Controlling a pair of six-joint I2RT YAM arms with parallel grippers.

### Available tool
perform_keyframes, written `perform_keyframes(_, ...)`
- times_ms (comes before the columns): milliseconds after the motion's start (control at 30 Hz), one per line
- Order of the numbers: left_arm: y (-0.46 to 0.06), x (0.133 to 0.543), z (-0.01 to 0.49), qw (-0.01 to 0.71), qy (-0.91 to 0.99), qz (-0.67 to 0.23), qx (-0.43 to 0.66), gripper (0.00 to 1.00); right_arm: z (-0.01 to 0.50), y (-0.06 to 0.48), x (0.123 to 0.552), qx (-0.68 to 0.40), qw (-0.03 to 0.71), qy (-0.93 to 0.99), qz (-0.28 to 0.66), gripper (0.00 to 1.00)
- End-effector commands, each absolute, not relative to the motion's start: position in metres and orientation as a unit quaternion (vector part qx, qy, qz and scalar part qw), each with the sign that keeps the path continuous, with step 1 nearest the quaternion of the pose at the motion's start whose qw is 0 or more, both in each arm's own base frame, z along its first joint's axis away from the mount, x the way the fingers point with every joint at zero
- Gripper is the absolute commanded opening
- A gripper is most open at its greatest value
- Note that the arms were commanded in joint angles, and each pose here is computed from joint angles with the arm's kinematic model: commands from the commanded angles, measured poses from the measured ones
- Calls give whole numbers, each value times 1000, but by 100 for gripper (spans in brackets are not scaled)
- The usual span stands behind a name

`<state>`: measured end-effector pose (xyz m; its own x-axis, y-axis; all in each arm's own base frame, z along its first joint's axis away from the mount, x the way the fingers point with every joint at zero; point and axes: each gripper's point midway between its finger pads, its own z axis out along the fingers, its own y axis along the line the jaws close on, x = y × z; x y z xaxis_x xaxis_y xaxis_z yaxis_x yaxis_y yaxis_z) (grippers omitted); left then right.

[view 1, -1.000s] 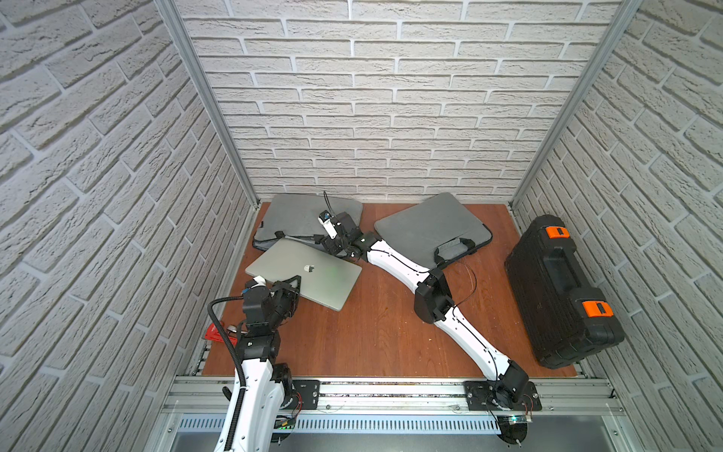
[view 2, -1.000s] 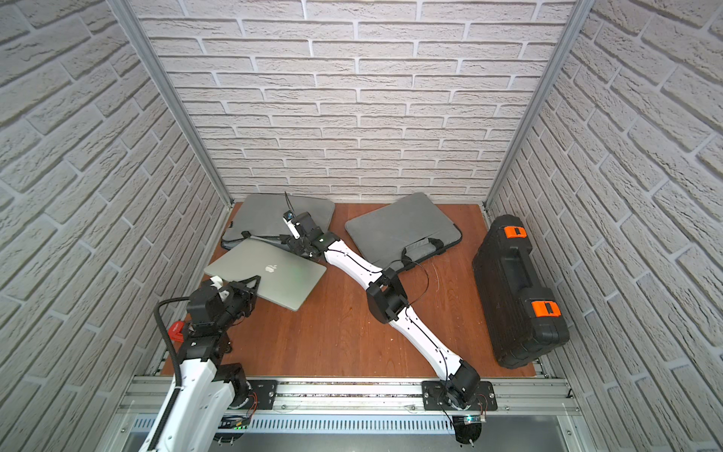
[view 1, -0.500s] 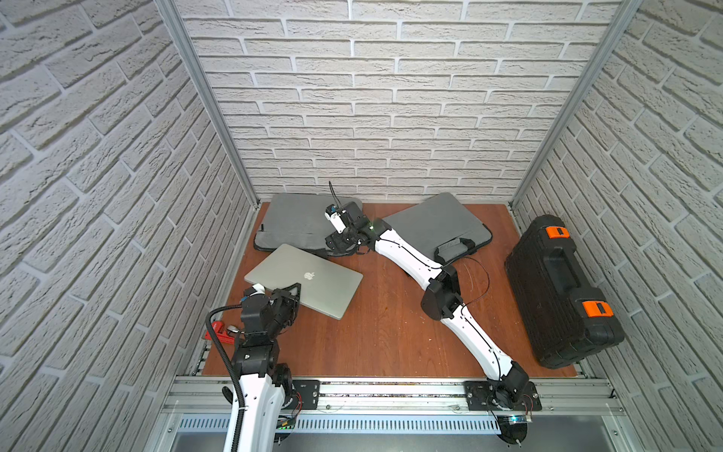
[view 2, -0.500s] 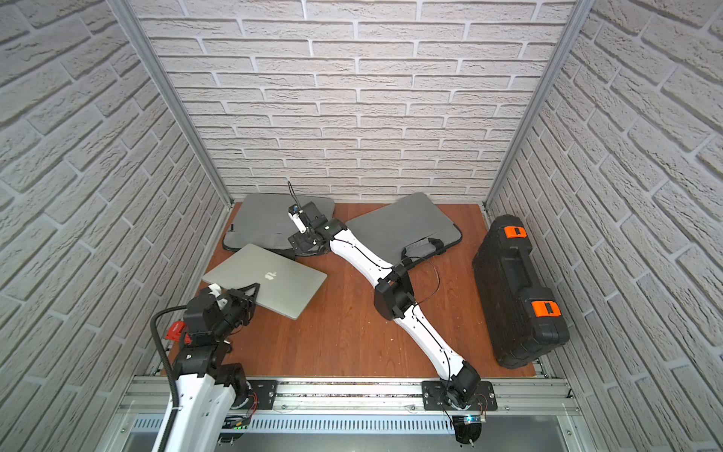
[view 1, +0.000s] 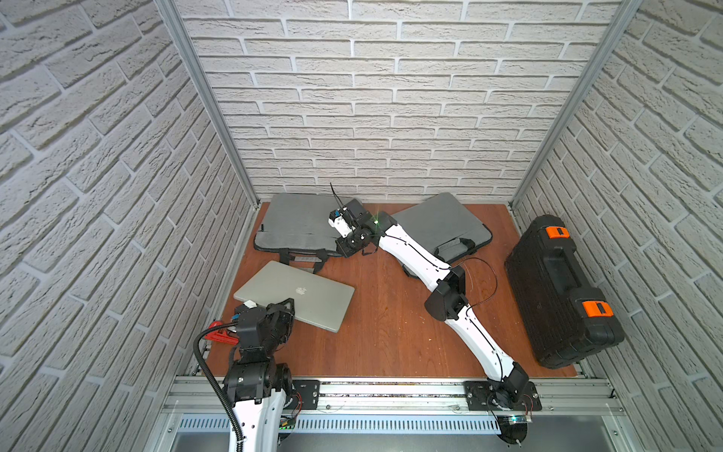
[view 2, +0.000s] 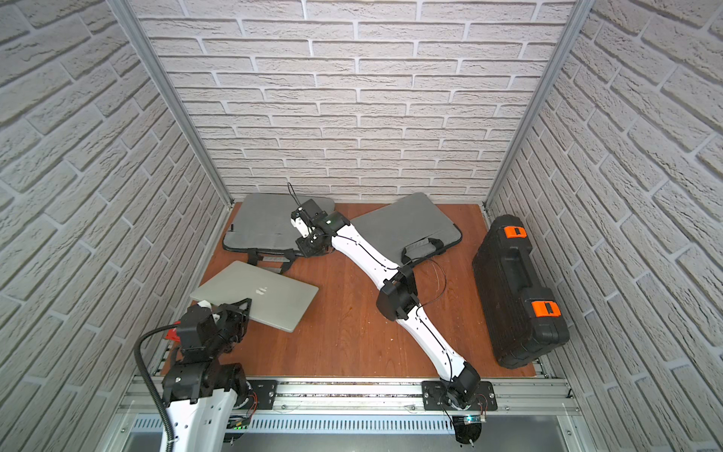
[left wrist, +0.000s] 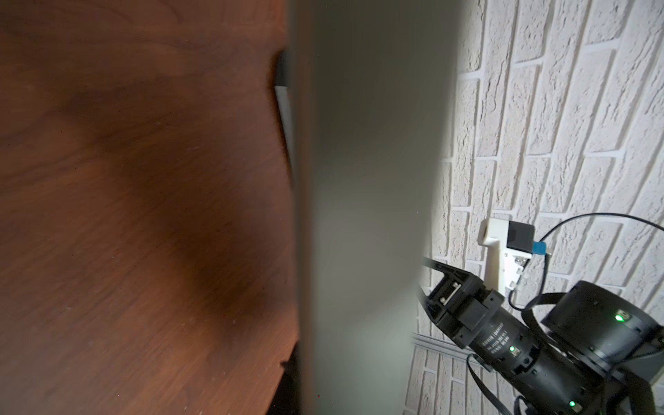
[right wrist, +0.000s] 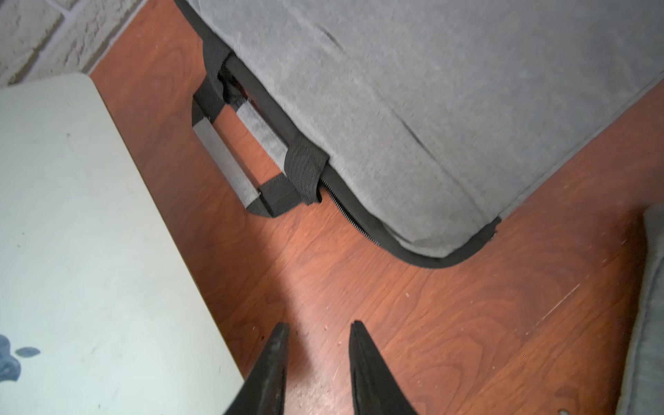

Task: Open the zippered laptop bag and take out the laptop
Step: Close the bag flap at the center of the board, then place the laptop at the center of the board.

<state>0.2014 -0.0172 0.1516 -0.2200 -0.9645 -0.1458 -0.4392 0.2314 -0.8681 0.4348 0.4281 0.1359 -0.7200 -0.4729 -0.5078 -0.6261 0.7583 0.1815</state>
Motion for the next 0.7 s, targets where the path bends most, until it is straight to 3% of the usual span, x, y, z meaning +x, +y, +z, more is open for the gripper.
perform_keyframes(0, -12, 210, 206, 444, 658, -388, -468, 0, 136, 434, 418, -310, 205, 913, 171, 32)
perform_keyframes(367, -5, 215, 176, 435, 650, -374, -498, 0, 123, 433, 416, -299, 194, 920, 161, 56)
perform_keyframes(667, 0, 217, 146, 421, 656, -352, -518, 0, 146, 415, 426, -286, 218, 923, 139, 65)
